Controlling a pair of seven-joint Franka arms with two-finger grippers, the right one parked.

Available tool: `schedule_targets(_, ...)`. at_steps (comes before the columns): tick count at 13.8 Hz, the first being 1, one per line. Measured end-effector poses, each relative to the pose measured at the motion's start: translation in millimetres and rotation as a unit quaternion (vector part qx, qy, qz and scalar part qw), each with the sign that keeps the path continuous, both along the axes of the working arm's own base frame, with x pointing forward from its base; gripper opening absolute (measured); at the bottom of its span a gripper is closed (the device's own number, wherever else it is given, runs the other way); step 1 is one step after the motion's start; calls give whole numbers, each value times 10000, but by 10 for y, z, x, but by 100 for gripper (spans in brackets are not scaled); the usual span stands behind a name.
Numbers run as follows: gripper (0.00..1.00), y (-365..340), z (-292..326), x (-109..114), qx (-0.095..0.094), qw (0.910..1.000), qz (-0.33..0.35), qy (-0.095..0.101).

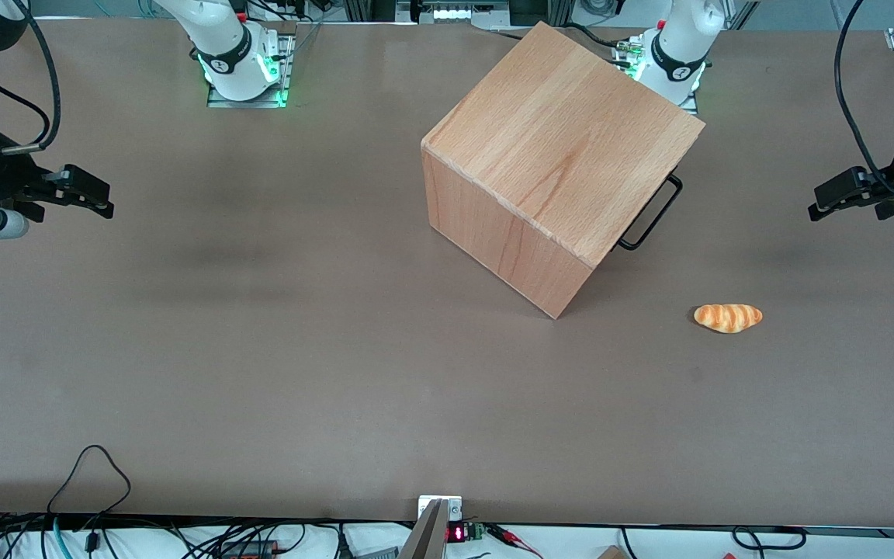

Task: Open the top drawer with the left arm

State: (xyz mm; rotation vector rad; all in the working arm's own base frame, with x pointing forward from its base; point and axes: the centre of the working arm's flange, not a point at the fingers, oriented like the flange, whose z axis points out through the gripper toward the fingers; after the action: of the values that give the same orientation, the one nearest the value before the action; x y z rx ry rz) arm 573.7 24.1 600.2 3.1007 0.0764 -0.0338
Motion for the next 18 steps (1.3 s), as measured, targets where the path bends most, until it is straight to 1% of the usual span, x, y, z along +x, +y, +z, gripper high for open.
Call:
schedule_targets(4,100,-1,-7,-10,-3,10000,-8,46)
schedule_targets(8,100,4,-9,-14,38,10000,-28,67)
schedule_targets(10,100,2,-31,-19,37,9999,-54,127)
schedule_targets(12,100,-12,-139,-8,32,9997,-73,250)
schedule_targets(15,100,-92,-541,18,-74,9982,-101,593)
schedule_targets(16,100,-139,-724,26,-135,9973,-122,710)
schedule_targets(18,100,-317,-1062,20,-205,9955,-299,878)
